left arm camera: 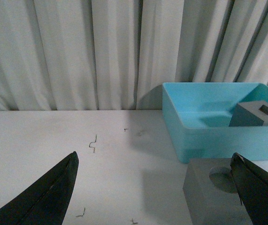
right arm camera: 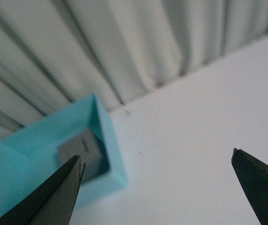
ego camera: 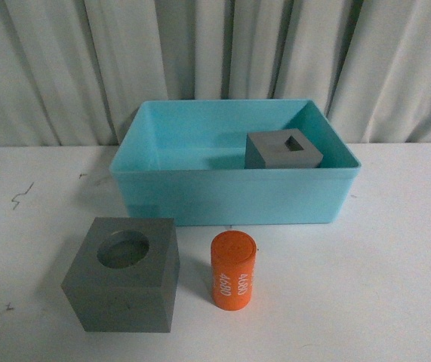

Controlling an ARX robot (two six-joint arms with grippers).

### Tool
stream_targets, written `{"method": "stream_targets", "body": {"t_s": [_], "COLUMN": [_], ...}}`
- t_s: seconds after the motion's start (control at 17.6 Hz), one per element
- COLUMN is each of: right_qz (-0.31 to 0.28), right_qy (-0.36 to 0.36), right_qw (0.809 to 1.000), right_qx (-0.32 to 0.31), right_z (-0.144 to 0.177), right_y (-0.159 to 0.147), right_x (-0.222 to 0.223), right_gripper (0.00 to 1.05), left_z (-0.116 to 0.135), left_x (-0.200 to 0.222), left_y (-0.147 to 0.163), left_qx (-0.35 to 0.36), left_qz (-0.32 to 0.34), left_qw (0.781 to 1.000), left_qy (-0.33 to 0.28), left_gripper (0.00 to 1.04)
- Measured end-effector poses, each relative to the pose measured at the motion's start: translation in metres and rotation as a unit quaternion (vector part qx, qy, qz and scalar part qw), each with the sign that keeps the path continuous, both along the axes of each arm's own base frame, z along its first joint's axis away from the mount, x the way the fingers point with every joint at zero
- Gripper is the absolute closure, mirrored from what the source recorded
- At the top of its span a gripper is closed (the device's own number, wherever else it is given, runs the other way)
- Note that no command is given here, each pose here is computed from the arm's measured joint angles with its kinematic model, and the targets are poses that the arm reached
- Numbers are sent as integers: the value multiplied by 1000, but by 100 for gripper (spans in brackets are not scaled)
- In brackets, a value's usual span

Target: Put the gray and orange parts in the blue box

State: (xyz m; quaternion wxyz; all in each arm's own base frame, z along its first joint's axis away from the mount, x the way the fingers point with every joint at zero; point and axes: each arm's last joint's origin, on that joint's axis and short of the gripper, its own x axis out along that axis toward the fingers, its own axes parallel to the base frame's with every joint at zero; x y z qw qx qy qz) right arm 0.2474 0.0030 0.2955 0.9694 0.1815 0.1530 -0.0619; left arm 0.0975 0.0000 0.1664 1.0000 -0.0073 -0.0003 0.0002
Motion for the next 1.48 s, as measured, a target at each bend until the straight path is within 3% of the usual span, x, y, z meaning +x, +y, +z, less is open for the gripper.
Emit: {"method": "stream_targets", "body": {"t_s": [0.11, 0.28, 0.45, 0.8, 0.97, 1.02, 1.14, 1.48], "right_qz": [-38, -37, 15, 55, 59, 61, 62, 61], "right_qy": [61, 52, -77, -147, -154, -153, -152, -154], "right_qw": [997, 998, 997, 980, 973, 970, 970, 970], "right_qx": [14, 18, -22, -124, -164, -176, -178, -178], "right_z": [-35, -41, -41, -62, -76, -92, -113, -126], "right_y": [-3, -3, -5, -3, -3, -3, -3, -3], "right_x": [-51, -57, -59, -74, -85, -98, -118, -130], "right_gripper": [6, 7, 21, 45, 70, 103, 103, 103], "left_z": [0, 0, 0, 0, 0, 0, 0, 0], "left_x": [0, 0, 0, 0, 0, 0, 0, 0], "left_y": [0, 0, 0, 0, 0, 0, 0, 0], "left_qx": [0, 0, 0, 0, 0, 0, 0, 0], "left_qz": [0, 0, -1, 0, 0, 0, 0, 0], "left_qw": [1000, 1000, 1000, 1000, 1000, 1000, 1000, 1000], "left_qy": [0, 0, 0, 0, 0, 0, 0, 0], "left_gripper": [7, 7, 7, 7, 7, 7, 7, 7]}}
